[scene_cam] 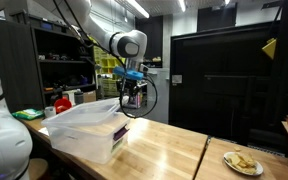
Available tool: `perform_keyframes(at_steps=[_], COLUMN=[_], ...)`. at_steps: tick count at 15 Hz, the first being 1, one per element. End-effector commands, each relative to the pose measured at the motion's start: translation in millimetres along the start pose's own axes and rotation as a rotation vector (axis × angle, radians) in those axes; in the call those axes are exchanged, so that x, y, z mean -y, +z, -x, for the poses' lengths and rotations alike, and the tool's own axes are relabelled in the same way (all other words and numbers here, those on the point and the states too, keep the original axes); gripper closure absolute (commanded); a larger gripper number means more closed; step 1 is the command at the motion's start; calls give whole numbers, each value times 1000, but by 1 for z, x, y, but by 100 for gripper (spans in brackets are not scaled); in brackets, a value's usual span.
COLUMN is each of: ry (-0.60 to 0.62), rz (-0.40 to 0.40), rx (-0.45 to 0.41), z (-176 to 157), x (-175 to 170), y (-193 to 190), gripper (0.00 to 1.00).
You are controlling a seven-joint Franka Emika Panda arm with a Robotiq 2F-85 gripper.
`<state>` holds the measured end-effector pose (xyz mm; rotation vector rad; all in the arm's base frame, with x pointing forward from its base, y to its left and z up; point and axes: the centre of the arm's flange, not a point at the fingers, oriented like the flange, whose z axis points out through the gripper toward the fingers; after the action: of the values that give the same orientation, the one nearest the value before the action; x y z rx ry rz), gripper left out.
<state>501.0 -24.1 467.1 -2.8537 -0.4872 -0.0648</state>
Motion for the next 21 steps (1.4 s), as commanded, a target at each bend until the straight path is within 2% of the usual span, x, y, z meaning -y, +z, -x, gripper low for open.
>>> perform_keyframes(at_steps=[1, 5, 9, 19, 21], ry=[-20, -47, -49, -36, -44], rz=[-76, -189, -249, -279, -278], rx=[37, 128, 177, 199, 203], z=[10, 13, 17, 27, 36], x=[2, 1, 3, 2, 10], y=[-30, -36, -40, -48, -42], gripper=[81, 81, 81, 81, 81])
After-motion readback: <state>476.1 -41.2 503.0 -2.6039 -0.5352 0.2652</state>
